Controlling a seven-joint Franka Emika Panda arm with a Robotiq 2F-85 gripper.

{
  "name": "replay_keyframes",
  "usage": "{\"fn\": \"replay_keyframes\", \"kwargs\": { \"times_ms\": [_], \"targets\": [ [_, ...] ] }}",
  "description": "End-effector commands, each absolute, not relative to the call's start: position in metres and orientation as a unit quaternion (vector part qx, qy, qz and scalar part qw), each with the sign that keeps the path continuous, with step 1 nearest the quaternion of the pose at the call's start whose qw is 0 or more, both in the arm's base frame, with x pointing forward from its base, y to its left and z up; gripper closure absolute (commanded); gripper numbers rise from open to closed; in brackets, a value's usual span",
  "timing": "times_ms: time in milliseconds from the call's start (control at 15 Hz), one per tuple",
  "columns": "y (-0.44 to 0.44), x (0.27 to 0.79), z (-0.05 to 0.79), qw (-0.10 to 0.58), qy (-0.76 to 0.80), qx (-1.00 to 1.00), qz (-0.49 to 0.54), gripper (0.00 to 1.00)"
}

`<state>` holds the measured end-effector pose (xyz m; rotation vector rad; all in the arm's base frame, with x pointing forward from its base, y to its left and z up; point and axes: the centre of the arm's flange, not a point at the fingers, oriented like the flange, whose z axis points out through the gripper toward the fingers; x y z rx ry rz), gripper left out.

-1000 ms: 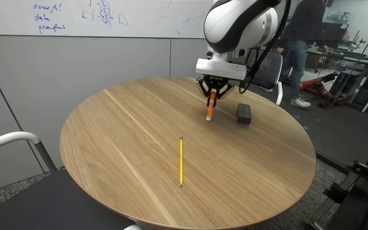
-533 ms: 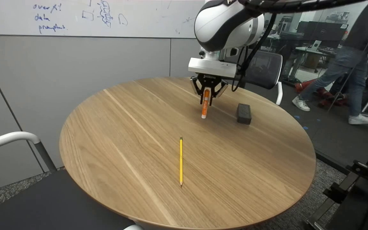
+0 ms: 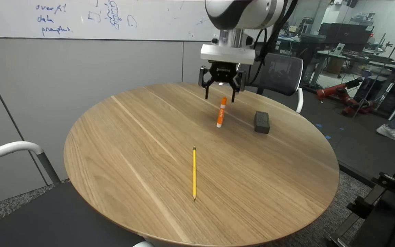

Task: Move the marker backwards

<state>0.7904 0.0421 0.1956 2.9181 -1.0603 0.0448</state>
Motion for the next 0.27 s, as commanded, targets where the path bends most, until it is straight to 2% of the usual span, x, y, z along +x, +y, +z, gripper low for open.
{"fn": "replay_keyframes", "kwargs": {
  "times_ms": [0, 67, 200],
  "targets": [
    [0.062, 0.727, 0.253, 0.005, -0.271, 0.961, -0.046, 0.00],
    [0.056, 0.781, 0.225, 0.011, -0.302, 0.953, -0.009, 0.00],
    [0.068, 0.769, 0.245, 0.009, -0.280, 0.960, -0.026, 0.00]
  ]
}}
